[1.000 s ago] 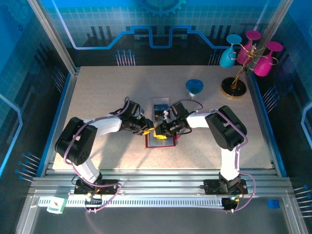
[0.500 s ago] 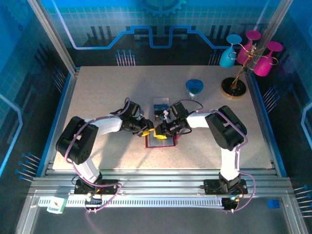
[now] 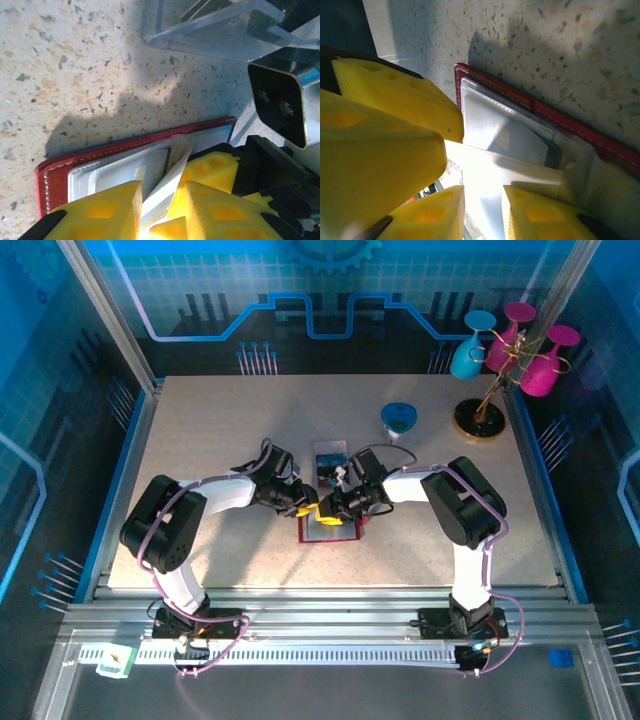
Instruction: Take the credit cards out of the card holder
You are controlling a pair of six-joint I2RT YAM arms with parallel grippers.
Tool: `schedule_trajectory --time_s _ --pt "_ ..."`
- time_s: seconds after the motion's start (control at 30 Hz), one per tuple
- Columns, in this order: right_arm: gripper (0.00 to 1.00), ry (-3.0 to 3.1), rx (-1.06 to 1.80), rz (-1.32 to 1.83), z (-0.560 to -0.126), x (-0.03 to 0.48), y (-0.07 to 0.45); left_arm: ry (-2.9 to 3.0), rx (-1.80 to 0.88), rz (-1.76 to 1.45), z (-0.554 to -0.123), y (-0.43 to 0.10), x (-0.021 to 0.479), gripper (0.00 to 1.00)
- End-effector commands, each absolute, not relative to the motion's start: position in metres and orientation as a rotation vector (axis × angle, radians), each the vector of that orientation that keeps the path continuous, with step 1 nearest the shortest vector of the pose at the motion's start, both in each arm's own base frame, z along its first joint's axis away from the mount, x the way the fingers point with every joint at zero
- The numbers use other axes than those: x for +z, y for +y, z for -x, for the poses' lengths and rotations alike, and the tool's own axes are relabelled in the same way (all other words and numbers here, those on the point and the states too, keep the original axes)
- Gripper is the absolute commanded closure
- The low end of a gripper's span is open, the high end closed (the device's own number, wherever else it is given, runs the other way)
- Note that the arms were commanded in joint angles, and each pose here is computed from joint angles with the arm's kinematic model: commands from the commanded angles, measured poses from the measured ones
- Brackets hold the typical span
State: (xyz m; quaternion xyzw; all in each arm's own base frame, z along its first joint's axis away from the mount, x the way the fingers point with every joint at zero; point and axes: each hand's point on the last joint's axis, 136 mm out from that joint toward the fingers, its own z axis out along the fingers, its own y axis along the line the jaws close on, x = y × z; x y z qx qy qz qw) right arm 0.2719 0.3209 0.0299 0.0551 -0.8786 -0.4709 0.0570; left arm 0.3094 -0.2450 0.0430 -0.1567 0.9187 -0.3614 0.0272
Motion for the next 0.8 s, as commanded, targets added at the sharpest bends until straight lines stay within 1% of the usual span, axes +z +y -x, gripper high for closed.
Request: schedule_trajectory --time_s 0.0,0.3,0.53,0.77 --pt "0.73 -2.694 -1.347 -0.098 -0.267 0.017 0.307 2.881 -1.125 0.457 -0.3 -0.252 0.043 0.72" --pt "0.73 -2.744 -1.486 -0.078 -0.278 0.056 0.302 2.899 -1.129 0.446 -0.295 -0.252 0.044 0.68" --pt "0.73 -2.771 -1.509 -0.029 -0.284 0.065 0.294 2.892 -1.172 0.437 -0.297 -0.257 0.048 0.66" --pt "0.73 -2.807 -1.503 0.013 -0.292 0.072 0.278 2.894 -1.201 0.426 -0.288 -0.259 0.055 0.65"
